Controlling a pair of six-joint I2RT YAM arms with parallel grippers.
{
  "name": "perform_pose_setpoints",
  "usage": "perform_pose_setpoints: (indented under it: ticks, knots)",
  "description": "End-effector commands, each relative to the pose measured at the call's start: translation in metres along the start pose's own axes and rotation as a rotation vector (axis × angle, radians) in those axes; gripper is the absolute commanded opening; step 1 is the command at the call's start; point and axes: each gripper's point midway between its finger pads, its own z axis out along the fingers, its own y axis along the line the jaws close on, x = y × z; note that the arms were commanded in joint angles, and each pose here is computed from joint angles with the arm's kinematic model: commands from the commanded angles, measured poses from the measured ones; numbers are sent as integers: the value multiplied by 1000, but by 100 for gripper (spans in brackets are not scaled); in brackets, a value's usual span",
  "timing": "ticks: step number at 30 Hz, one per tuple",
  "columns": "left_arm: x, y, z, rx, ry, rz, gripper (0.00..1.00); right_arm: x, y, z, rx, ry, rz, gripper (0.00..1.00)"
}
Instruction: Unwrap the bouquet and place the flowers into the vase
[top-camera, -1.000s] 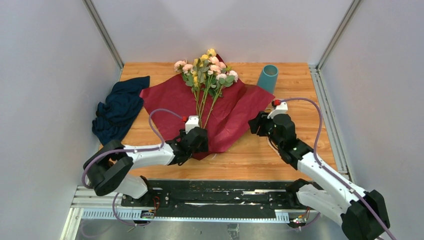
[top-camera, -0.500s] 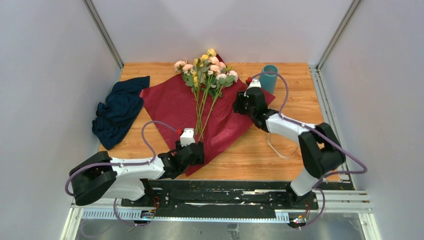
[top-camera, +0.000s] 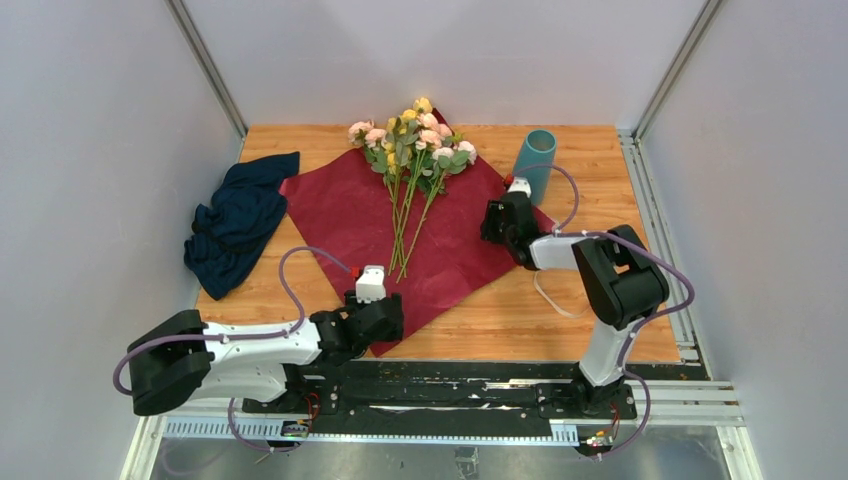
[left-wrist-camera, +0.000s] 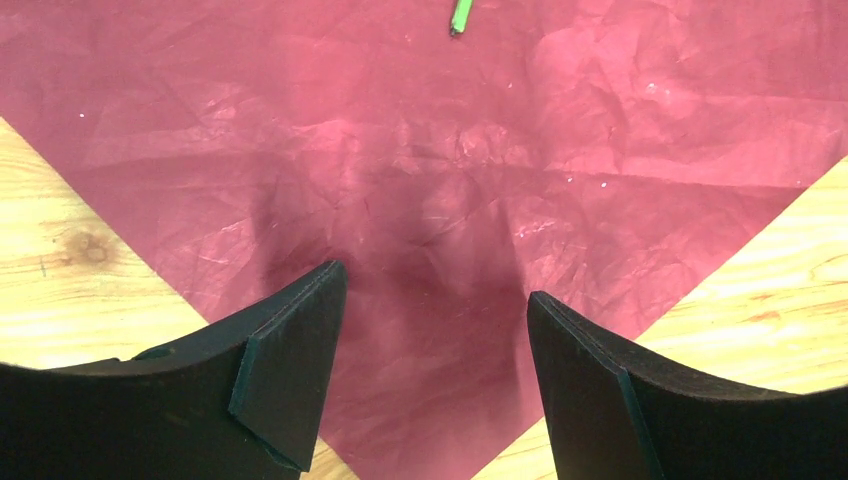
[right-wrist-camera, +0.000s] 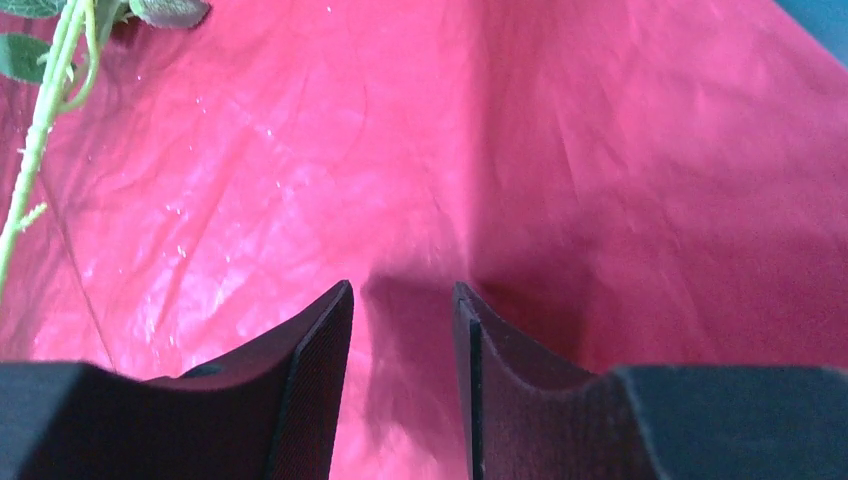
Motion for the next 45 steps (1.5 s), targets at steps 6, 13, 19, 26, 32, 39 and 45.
perform_pose_setpoints:
  ticks: [6, 13, 19, 26, 32, 39, 45]
  knots:
    - [-49, 1, -9, -107, -137, 57, 77, -1, -1, -39, -38, -54, 28, 45]
    - [-144, -11, -24, -166, -293, 32, 75, -45, 61, -74, -130, -92, -115, 45]
    - [-190, 13, -18, -272, -285, -19, 70, -71, 93, -75, -62, -35, -260, 54]
    - [-188, 49, -31, -319, -289, -88, 69, -57, 119, -34, -70, 94, -293, 63]
    - [-166, 72, -34, -356, -265, -99, 69, -24, 148, -7, -102, 148, -298, 60]
    - [-150, 85, -40, -363, -260, -104, 69, -1, 172, 9, -149, 180, -289, 56]
    - [-145, 84, -38, -353, -245, -95, 69, 13, 176, 22, -150, 207, -290, 56]
